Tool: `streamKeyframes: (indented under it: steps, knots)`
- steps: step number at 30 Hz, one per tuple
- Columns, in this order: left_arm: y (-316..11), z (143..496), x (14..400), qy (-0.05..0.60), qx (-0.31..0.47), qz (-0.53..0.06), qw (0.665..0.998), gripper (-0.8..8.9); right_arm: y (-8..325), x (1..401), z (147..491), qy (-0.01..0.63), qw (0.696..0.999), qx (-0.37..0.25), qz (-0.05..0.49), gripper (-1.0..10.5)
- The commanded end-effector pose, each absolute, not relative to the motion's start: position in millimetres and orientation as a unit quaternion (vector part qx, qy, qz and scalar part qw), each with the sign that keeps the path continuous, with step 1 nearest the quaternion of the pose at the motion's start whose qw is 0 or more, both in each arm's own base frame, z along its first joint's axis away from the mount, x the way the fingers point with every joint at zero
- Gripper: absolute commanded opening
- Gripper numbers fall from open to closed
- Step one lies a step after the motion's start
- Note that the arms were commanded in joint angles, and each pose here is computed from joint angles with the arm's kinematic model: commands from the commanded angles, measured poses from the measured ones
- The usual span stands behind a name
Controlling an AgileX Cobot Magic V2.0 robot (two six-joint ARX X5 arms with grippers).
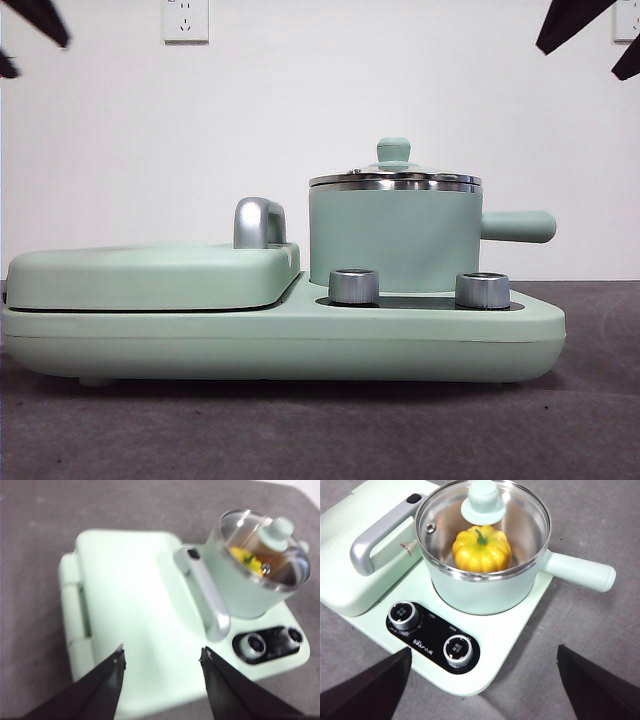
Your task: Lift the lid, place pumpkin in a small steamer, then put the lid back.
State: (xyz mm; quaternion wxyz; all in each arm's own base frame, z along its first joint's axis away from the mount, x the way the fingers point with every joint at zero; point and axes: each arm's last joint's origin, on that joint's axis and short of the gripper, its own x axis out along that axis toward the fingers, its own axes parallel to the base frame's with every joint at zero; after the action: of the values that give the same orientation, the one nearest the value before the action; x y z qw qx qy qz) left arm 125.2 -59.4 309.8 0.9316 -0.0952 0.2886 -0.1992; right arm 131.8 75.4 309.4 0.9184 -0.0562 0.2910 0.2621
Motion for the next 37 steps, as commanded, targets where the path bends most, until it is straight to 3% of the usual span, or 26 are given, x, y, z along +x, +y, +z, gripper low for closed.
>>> streamKeyframes:
  steps: [1, 6, 7, 8, 9, 10, 28, 32, 37]
  knots:
    - [-57.2, 309.1, 119.8, 0.297, -0.089, -0.196, 0.93, 2.47, 77.9, 134.8, 309.4, 0.29, 0.918, -0.058, 0.264, 4.5]
    - [-54.5, 308.1, 111.7, 0.31, -0.091, -0.202, 0.925, 2.46, 76.6, 132.4, 308.8, 0.296, 0.916, -0.058, 0.263, 4.3]
    - [-54.0, 308.7, 110.8, 0.307, -0.093, -0.202, 0.925, 2.14, 76.4, 132.0, 308.8, 0.297, 0.916, -0.058, 0.263, 3.3]
    - [-53.8, 309.3, 110.1, 0.305, -0.094, -0.204, 0.926, 0.77, 76.3, 131.9, 308.7, 0.298, 0.916, -0.058, 0.263, 1.6]
    - [-53.4, 309.8, 109.2, 0.303, -0.094, -0.204, 0.926, 0.2, 76.0, 131.3, 308.4, 0.3, 0.915, -0.058, 0.262, -0.3]
    - [-53.1, 310.4, 108.7, 0.299, -0.092, -0.206, 0.927, 0.01, 75.9, 131.3, 308.3, 0.301, 0.916, -0.058, 0.261, 0.3]
    - [-52.5, 311.1, 106.0, 0.298, -0.086, -0.217, 0.926, 0.07, 76.9, 131.4, 308.8, 0.299, 0.912, -0.054, 0.275, 0.1]
    - [-47.1, 307.3, 102.6, 0.258, -0.018, -0.225, 0.939, 0.07, 76.9, 131.4, 308.8, 0.299, 0.912, -0.054, 0.275, 0.1]
    - [-35.9, 270.8, 104.8, 0.165, 0.011, -0.194, 0.967, 0.07, 76.9, 131.4, 308.8, 0.299, 0.912, -0.054, 0.275, 0.1]
